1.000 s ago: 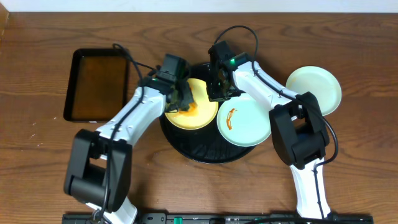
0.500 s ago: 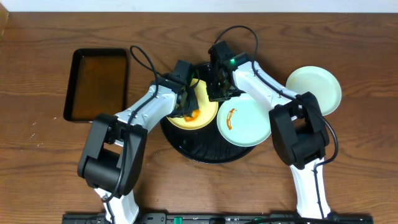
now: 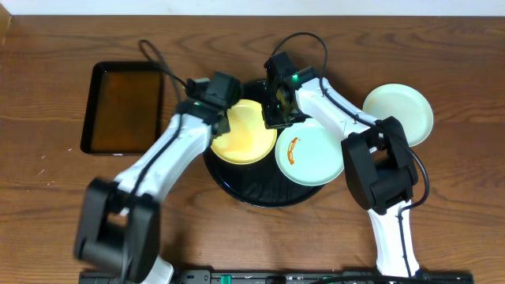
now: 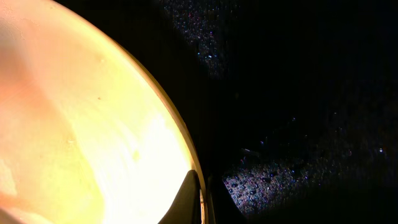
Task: Clean dirty plates on tray and stack at the side
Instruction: 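Scrub the yellow plate with the sponge in the left gripper, then move the sponge back toward the water tray with the left gripper, then lift the yellow plate right and stack it on the green plate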
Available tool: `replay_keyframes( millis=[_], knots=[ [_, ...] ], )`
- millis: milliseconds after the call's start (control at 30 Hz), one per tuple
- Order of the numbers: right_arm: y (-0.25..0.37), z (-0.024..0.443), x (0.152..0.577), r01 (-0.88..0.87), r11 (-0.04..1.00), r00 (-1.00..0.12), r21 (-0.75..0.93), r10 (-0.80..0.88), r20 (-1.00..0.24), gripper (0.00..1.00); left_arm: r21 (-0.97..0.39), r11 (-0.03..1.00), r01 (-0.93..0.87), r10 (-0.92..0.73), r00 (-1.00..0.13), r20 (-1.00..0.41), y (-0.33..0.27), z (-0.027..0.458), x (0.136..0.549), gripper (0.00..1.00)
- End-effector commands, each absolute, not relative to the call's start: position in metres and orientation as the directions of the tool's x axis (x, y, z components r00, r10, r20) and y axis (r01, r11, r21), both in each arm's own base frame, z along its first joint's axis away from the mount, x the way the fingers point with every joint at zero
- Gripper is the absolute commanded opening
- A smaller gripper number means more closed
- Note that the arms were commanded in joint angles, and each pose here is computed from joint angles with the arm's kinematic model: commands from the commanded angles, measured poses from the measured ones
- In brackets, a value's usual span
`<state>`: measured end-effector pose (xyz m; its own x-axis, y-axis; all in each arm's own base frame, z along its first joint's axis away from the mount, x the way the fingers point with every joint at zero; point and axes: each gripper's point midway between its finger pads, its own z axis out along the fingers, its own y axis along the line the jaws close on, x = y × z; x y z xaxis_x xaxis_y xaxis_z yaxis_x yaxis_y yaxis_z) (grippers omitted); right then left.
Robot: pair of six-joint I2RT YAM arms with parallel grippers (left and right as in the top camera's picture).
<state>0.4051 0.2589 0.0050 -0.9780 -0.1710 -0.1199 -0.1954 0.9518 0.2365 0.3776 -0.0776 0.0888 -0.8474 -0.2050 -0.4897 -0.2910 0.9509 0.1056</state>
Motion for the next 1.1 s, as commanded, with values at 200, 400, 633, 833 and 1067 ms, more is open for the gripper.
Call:
replay_keyframes(
  millis=[200,400,633,833,1067],
  knots=[
    [0.274,0.054,0.417,-0.301,0.921,-0.938,0.248,-0.24,-0.249,0.01,-0.296,0.915,-0.273,-0.393,-0.765,-0.511,-0.085,0.174,0.371,0.07],
    [0.251,0.116,0.437,-0.321,0.942,-0.873,0.102,-0.252,-0.418,0.01,-0.382,0.866,-0.321,-0.477,-0.758,-0.445,-0.06,0.182,0.364,0.07],
    [0.22,0.184,0.445,-0.297,0.953,-0.781,-0.061,-0.279,-0.559,0.01,-0.346,0.856,-0.385,-0.504,-0.773,-0.386,-0.045,0.165,0.355,0.08],
    [0.196,0.214,0.447,-0.303,0.924,-0.713,-0.234,-0.383,-0.587,0.01,-0.344,0.856,-0.387,-0.504,-0.774,-0.383,-0.045,0.165,0.355,0.08],
    [0.175,0.238,0.457,-0.218,0.832,-0.644,-0.511,-0.516,-0.565,0.01,-0.344,0.856,-0.387,-0.504,-0.774,-0.383,-0.045,0.165,0.355,0.08]
  ],
)
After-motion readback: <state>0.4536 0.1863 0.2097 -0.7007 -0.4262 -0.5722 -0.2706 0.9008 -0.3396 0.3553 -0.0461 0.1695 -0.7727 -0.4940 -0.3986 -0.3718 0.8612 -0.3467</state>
